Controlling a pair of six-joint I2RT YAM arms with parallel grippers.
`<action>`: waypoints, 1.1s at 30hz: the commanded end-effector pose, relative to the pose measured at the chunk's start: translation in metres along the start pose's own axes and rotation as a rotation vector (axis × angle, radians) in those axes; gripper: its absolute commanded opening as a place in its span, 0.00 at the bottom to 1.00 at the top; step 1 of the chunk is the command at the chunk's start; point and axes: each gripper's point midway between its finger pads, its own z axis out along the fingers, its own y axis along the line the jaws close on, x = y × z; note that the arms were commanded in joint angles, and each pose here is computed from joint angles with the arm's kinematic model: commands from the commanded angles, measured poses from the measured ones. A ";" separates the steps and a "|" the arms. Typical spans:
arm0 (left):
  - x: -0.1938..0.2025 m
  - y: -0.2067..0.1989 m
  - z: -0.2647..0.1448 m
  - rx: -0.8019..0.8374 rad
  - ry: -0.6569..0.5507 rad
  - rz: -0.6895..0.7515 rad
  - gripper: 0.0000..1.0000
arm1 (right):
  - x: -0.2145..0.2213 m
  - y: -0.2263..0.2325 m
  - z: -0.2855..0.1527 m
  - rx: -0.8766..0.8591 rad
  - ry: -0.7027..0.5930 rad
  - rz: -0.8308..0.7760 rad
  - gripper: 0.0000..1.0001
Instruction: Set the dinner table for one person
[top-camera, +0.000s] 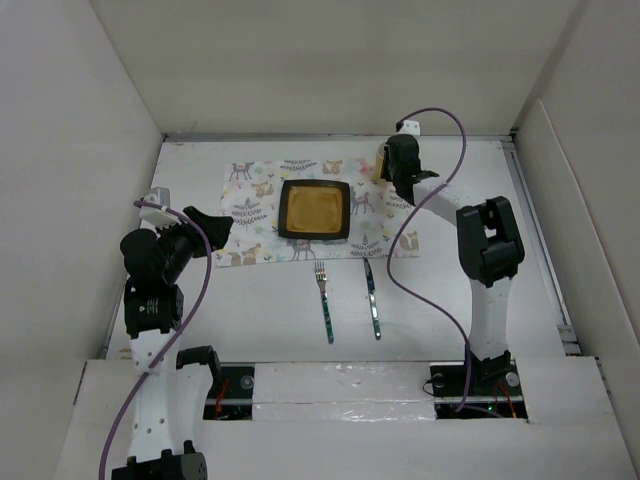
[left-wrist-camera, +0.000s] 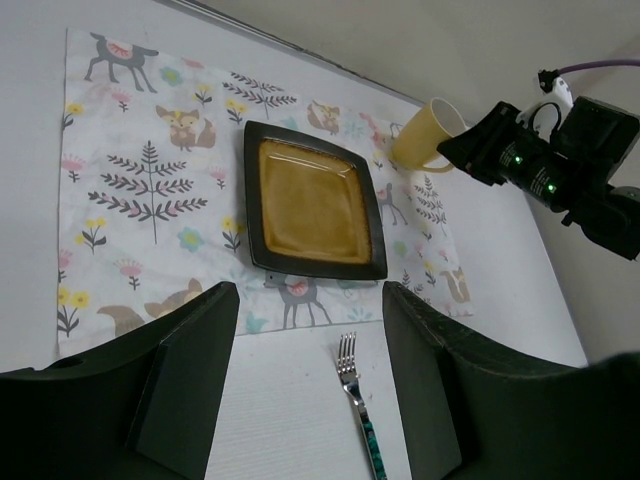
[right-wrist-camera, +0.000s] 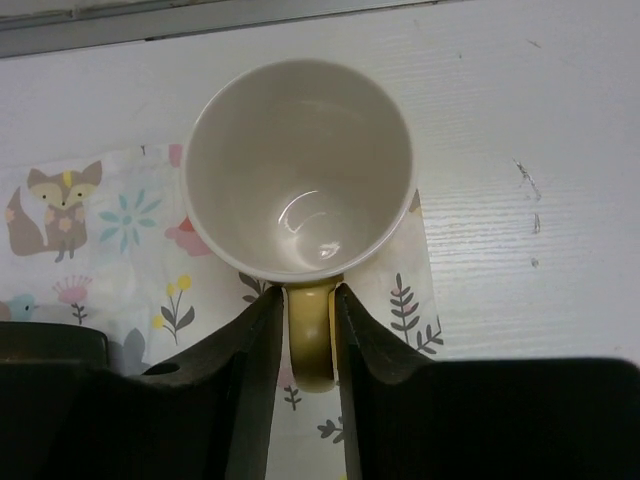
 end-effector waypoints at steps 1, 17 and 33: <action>-0.010 -0.008 -0.001 0.037 -0.042 0.029 0.56 | -0.057 0.006 -0.016 -0.007 -0.150 0.059 0.36; -0.012 -0.012 -0.004 0.055 -0.055 0.039 0.54 | -0.102 0.006 -0.140 -0.102 -0.209 0.159 0.49; -0.009 -0.023 -0.005 0.116 -0.041 0.038 0.12 | 0.209 0.030 -0.300 -0.327 0.340 -0.077 0.56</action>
